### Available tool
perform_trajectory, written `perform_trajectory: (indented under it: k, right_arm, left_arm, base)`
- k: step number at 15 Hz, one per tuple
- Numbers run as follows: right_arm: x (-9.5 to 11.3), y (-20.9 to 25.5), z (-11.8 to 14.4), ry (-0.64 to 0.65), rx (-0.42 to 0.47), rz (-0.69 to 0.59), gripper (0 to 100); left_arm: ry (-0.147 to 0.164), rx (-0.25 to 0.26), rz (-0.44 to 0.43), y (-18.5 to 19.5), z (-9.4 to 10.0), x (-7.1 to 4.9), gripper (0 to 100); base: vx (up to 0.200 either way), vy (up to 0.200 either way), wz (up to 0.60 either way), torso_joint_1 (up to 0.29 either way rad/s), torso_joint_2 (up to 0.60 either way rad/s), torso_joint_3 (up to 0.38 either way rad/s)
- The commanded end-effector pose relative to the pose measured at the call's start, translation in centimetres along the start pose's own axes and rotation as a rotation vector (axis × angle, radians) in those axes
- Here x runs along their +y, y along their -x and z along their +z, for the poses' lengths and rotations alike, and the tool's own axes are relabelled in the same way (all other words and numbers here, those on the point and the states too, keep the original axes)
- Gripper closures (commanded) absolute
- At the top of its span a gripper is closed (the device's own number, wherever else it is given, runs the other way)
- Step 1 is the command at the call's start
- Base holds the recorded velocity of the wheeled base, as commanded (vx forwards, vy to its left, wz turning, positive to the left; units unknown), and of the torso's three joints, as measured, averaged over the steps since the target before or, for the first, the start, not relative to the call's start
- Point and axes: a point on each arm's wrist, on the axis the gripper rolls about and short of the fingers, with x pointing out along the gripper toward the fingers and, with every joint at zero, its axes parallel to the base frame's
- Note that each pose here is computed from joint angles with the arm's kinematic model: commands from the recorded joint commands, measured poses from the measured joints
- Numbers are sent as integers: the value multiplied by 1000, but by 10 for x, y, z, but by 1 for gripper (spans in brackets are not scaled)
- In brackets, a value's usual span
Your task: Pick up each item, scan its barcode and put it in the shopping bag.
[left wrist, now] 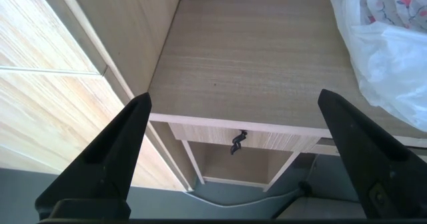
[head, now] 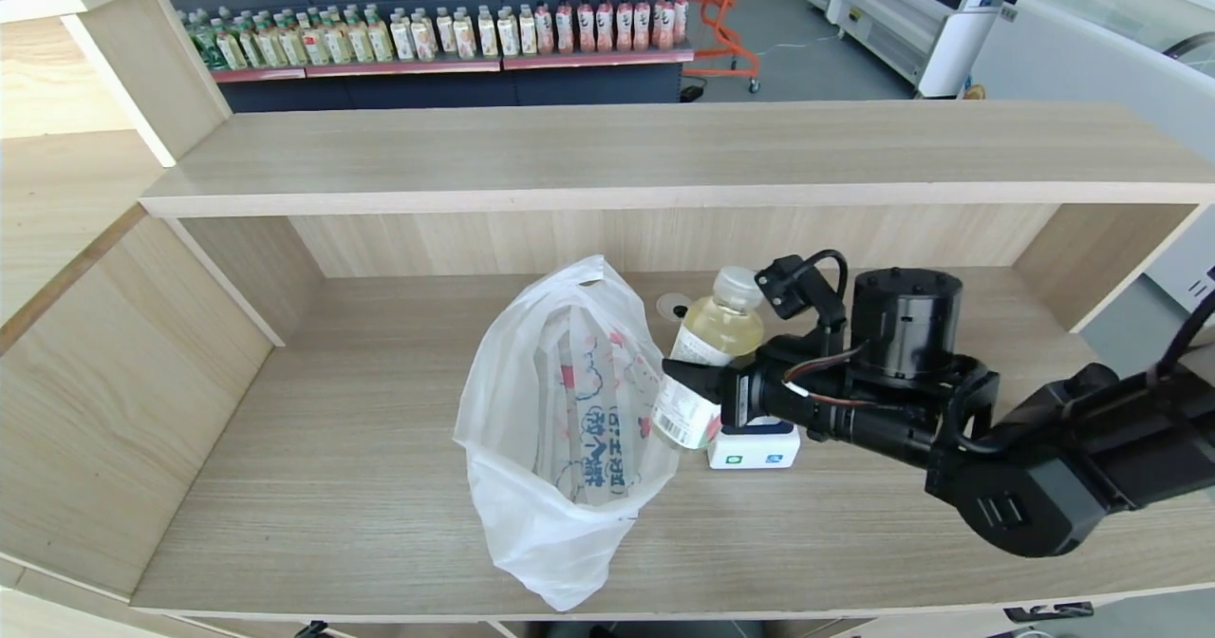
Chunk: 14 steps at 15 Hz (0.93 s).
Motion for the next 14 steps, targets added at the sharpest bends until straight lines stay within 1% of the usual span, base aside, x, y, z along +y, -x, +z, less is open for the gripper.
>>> perform_trajectory:
  k: [1,5,7,11,14]
  right_arm:
    - [-8,-41,-22,12,28,12,100]
    - [-8,-68,-39,103,39,30,100]
    - [2,-82,-50,146,39,62,100]
    - [19,-110,-51,229,-17,109,100]
    - [17,-123,-51,265,-56,107,100]
  left_arm:
    - [0,0,1,0,0,0,0]
    - [0,0,1,0,0,0,0]
    - [0,0,1,0,0,0,0]
    - [0,0,1,0,0,0,0]
    - [0,0,1,0,0,0,0]
  base:
    - [0,0,0,0,0,0]
    - [0,0,0,0,0,0]
    - [0,0,0,0,0,0]
    - [0,0,0,0,0,0]
    - [0,0,0,0,0,0]
